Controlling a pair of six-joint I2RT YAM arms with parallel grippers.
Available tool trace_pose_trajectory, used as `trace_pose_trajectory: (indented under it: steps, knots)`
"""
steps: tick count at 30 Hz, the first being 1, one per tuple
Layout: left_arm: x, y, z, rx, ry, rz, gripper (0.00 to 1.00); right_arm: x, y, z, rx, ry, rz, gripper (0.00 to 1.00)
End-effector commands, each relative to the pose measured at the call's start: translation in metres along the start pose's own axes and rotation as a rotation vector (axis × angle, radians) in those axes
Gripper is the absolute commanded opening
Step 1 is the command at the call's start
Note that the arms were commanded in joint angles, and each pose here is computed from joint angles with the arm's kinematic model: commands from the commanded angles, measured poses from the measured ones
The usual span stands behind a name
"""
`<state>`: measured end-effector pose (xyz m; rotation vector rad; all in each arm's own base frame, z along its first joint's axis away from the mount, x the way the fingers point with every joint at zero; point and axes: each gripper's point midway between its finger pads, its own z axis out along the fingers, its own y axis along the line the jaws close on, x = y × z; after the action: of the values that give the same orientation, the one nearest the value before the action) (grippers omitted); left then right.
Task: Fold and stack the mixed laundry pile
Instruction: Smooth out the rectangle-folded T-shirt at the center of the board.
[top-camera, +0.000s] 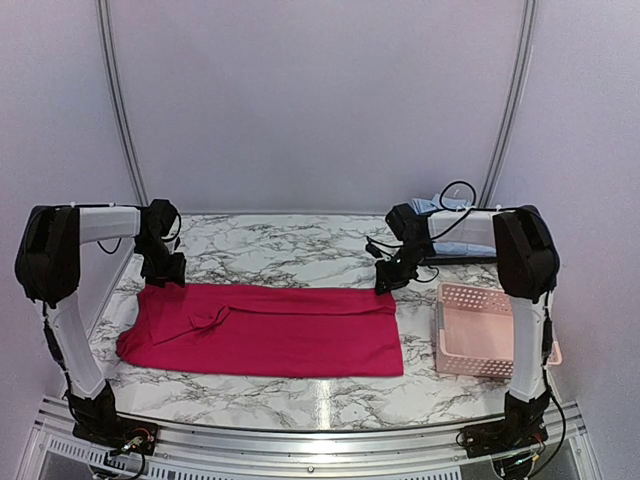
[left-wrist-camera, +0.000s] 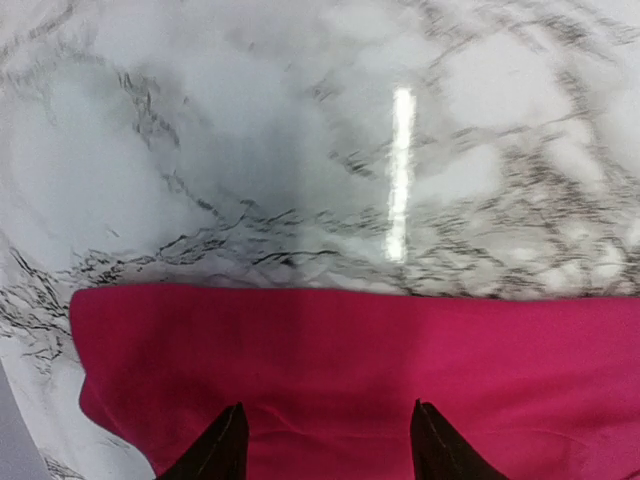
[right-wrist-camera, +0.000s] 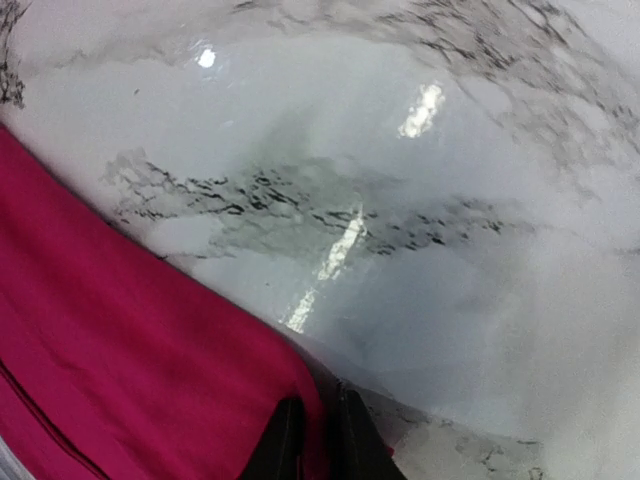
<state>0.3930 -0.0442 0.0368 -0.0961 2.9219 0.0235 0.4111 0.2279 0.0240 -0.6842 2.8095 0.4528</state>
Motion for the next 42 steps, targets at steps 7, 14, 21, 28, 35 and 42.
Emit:
trace_pose_trajectory:
  steps: [7,14,21,28,35,42]
  knots:
    - [0.019,-0.116,-0.073,0.274,-0.188,0.44,0.58,-0.016,0.033,-0.075,-0.063,-0.138,-0.074,0.42]
    - [0.044,-0.138,-0.052,0.225,-0.108,0.561,0.55,0.031,0.062,-0.059,-0.062,0.014,-0.162,0.41]
    - [0.052,-0.142,-0.037,0.18,-0.055,0.599,0.56,0.052,0.054,-0.041,0.04,0.078,-0.199,0.41]
    - [0.052,-0.141,-0.028,0.142,-0.028,0.609,0.51,0.059,0.042,-0.033,0.114,0.116,-0.217,0.41]
    - [0.051,-0.129,-0.016,0.058,0.004,0.614,0.44,0.068,0.04,-0.026,0.118,0.144,-0.217,0.4]
    - [0.056,-0.123,-0.007,0.032,0.036,0.621,0.42,0.075,0.037,-0.021,0.128,0.163,-0.216,0.36]
